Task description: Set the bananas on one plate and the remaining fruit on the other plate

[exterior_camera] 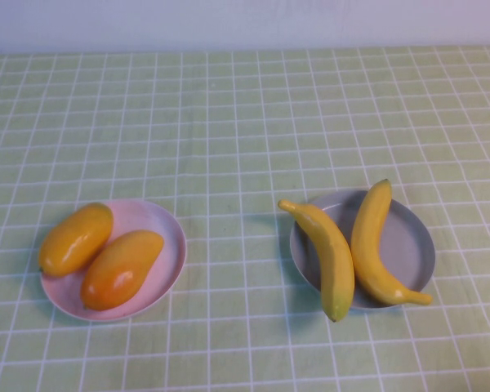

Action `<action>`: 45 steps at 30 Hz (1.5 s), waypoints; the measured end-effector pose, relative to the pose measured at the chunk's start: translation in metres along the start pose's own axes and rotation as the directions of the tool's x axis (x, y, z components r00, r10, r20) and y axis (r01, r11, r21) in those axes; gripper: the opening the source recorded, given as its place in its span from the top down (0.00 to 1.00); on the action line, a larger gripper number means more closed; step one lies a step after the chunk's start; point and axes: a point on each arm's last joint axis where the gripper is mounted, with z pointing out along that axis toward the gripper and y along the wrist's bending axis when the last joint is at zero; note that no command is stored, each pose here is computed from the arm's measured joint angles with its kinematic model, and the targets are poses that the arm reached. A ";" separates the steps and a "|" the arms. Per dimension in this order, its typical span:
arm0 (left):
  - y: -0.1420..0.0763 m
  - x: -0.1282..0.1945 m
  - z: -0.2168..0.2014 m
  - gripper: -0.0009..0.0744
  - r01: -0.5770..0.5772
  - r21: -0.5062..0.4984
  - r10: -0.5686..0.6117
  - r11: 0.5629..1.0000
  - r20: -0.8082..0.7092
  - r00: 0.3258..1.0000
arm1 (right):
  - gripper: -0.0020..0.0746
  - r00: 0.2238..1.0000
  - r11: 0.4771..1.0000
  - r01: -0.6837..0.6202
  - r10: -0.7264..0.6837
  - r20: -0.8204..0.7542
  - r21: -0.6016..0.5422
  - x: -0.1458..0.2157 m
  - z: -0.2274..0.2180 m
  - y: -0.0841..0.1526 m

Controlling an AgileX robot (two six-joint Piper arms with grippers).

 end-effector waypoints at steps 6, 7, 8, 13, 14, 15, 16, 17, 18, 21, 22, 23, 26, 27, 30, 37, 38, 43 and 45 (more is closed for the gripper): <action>0.000 0.000 0.000 0.99 0.000 0.000 0.000 1.000 0.000 1.000 | 0.99 1.000 1.000 -0.002 0.002 0.003 -0.001 0.000 0.000 0.000; 0.000 0.000 0.000 0.99 0.000 0.000 0.000 1.000 0.000 1.000 | 0.99 1.000 1.000 -0.002 0.002 0.003 -0.001 0.000 0.000 0.000; 0.000 0.000 0.000 0.99 0.000 0.000 0.000 1.000 0.000 1.000 | 0.99 1.000 1.000 -0.002 0.002 0.003 -0.001 0.000 0.000 0.000; 0.000 0.000 0.000 0.99 0.000 0.000 0.000 1.000 0.000 1.000 | 0.99 1.000 1.000 -0.002 0.002 0.003 -0.001 0.000 0.000 0.000; 0.000 0.000 0.000 0.99 0.000 0.000 0.000 1.000 0.000 1.000 | 0.99 1.000 1.000 -0.002 0.002 0.003 -0.001 0.000 0.000 0.000; 0.000 0.000 0.000 0.99 0.000 0.000 0.000 1.000 0.000 1.000 | 0.99 1.000 1.000 -0.002 0.002 0.003 -0.001 0.000 0.000 0.000; 0.000 0.000 0.000 0.99 0.000 0.000 0.000 1.000 0.000 1.000 | 0.99 1.000 1.000 -0.002 0.002 0.003 -0.001 0.000 0.000 0.000; 0.000 0.000 0.000 0.99 0.000 0.000 0.000 1.000 0.000 1.000 | 0.99 1.000 1.000 -0.002 0.002 0.003 -0.001 0.000 0.000 0.000; 0.000 0.000 0.000 0.99 0.000 0.000 0.000 1.000 0.000 1.000 | 0.99 1.000 1.000 -0.002 0.002 0.003 -0.001 0.000 0.000 0.000; 0.000 0.000 0.000 0.99 0.000 0.000 0.000 1.000 0.000 1.000 | 0.99 1.000 1.000 -0.002 0.002 0.003 -0.001 0.000 0.000 0.000; 0.000 0.000 0.000 0.99 0.000 0.000 0.000 1.000 0.000 1.000 | 0.99 1.000 1.000 -0.002 0.002 0.003 -0.001 0.000 0.000 0.000; 0.000 0.000 0.000 0.99 0.000 0.000 0.000 1.000 0.000 1.000 | 0.99 1.000 1.000 -0.002 0.002 0.003 -0.001 0.000 0.000 0.000; 0.000 0.000 0.000 0.99 0.000 0.000 0.000 1.000 0.000 1.000 | 0.99 1.000 1.000 -0.002 0.002 0.003 -0.001 0.000 0.000 0.000; 0.000 0.000 0.000 0.99 0.000 0.000 0.000 1.000 0.000 1.000 | 0.99 1.000 1.000 -0.002 0.002 0.003 -0.001 0.000 0.000 0.000; 0.000 0.000 0.000 0.99 0.000 0.000 0.000 1.000 0.000 1.000 | 0.99 1.000 1.000 -0.002 0.002 0.003 -0.001 0.000 0.000 0.000; 0.000 0.000 0.000 0.99 0.000 0.000 0.000 1.000 0.000 1.000 | 0.99 1.000 1.000 -0.008 0.008 0.003 -0.003 0.000 0.000 0.000; 0.000 0.000 0.000 0.99 0.000 0.000 0.000 1.000 0.000 1.000 | 0.99 1.000 1.000 -0.008 0.008 0.003 -0.003 0.000 0.000 0.000; 0.000 0.000 0.000 0.99 0.000 0.000 0.000 1.000 0.000 1.000 | 0.99 1.000 1.000 -0.010 0.010 0.003 -0.004 0.000 0.000 0.000; 0.000 0.000 0.000 0.99 0.000 0.000 0.000 1.000 0.000 1.000 | 0.99 1.000 1.000 -0.010 0.010 0.003 -0.004 0.000 0.000 0.000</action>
